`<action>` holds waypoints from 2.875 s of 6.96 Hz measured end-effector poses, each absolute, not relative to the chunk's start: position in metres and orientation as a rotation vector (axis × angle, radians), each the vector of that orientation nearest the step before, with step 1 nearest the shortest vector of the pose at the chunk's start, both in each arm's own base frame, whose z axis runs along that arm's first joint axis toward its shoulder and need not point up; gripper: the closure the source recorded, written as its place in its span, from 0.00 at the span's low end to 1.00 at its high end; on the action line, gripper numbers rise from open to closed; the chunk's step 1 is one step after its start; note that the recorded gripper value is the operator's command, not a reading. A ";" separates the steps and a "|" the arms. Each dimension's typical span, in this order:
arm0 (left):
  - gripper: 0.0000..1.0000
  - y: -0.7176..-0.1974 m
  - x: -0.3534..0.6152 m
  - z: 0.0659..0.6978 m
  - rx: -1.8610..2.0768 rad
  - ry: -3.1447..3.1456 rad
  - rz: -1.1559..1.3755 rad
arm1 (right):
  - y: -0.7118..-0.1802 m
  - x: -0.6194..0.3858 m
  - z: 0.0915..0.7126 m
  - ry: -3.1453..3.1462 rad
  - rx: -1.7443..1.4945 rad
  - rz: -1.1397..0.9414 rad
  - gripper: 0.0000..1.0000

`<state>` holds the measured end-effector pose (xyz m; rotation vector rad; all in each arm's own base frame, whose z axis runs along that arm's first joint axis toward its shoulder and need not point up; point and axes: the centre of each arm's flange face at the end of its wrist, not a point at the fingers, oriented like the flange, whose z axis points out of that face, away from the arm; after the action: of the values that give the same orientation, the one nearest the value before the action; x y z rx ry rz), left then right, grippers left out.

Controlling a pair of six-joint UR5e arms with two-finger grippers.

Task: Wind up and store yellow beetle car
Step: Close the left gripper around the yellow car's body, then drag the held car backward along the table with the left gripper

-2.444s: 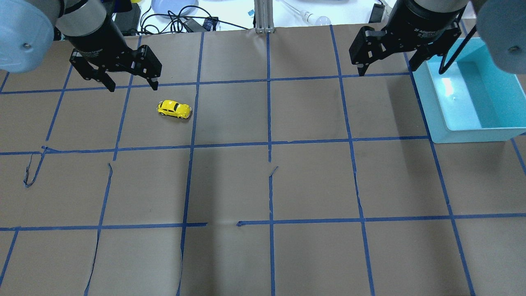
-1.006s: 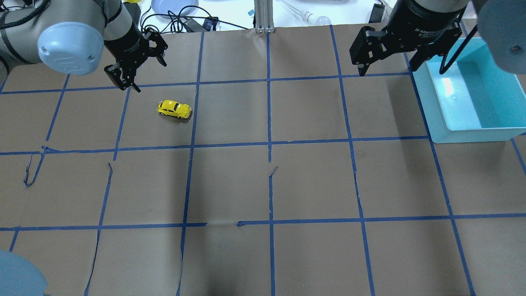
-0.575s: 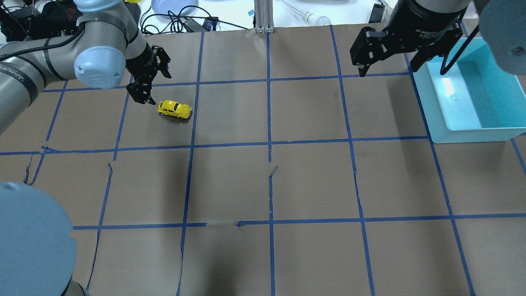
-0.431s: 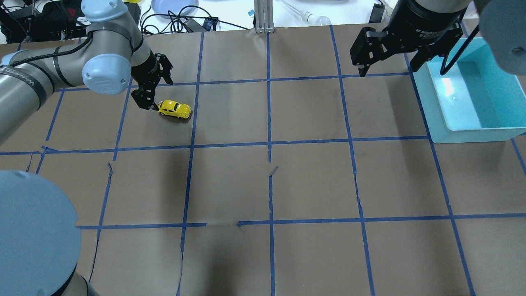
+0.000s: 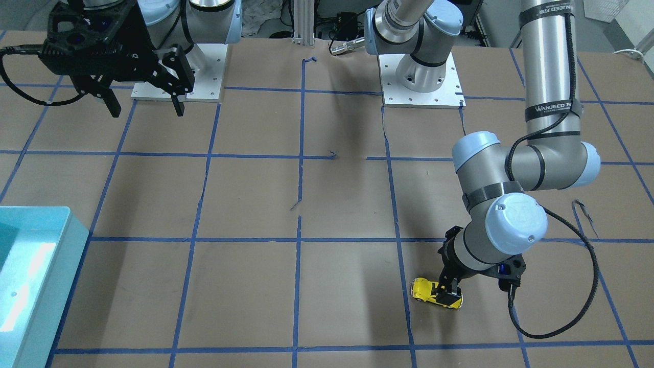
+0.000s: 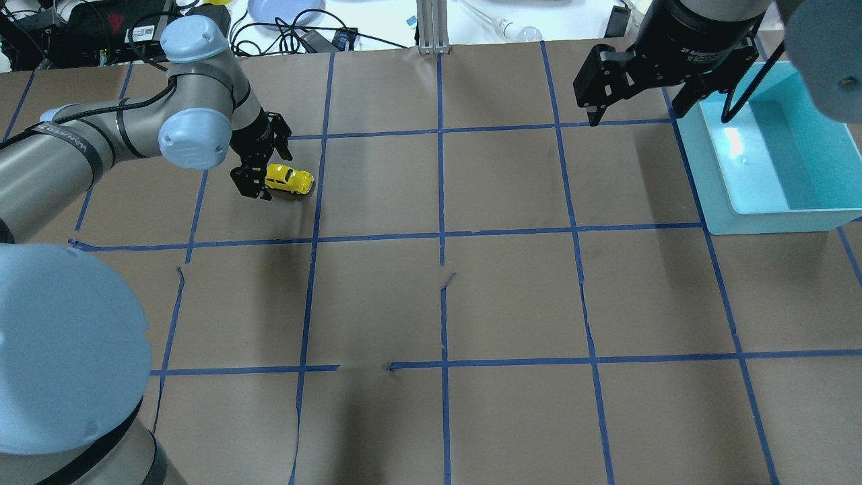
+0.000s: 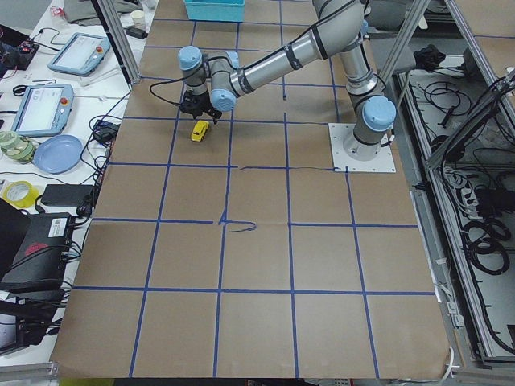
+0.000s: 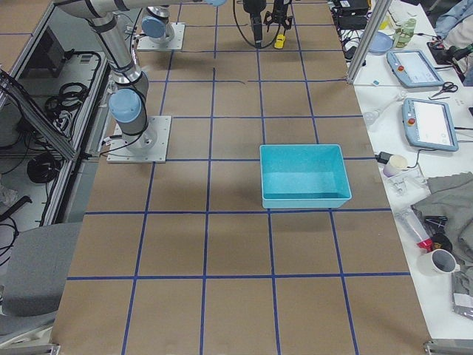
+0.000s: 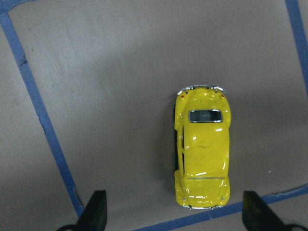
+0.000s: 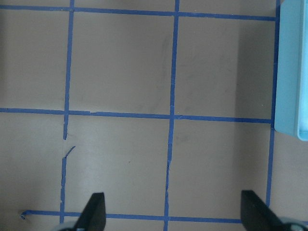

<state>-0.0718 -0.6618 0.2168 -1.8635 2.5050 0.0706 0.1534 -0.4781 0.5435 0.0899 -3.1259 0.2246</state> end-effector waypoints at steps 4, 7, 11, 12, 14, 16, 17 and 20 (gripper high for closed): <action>0.00 -0.678 -0.070 0.195 -1.880 2.526 0.000 | -0.478 0.153 0.543 -3.127 0.090 0.225 0.00; 1.00 -0.680 -0.065 0.181 -1.882 2.508 0.016 | -0.478 0.153 0.543 -3.126 0.089 0.225 0.00; 1.00 -0.684 -0.064 0.199 -1.997 2.479 0.008 | -0.478 0.153 0.543 -3.126 0.090 0.225 0.00; 1.00 -0.685 -0.072 0.209 -2.097 2.472 0.044 | -0.478 0.153 0.543 -3.126 0.090 0.225 0.00; 1.00 -0.686 -0.094 0.214 -2.322 2.414 0.204 | -0.478 0.153 0.543 -3.125 0.090 0.221 0.00; 1.00 -0.684 -0.111 0.205 -2.488 2.308 0.423 | -0.478 0.153 0.541 -3.124 0.089 0.216 0.00; 1.00 -0.680 -0.112 0.197 -2.502 2.249 0.480 | -0.477 0.153 0.541 -3.124 0.090 0.217 0.00; 1.00 -0.673 -0.102 0.182 -2.366 2.219 0.408 | -0.477 0.153 0.542 -3.127 0.092 0.219 0.00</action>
<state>-0.1017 -0.6729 0.1822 -2.3655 2.2194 0.4078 0.1530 -0.4770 0.5415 0.0915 -3.1265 0.2185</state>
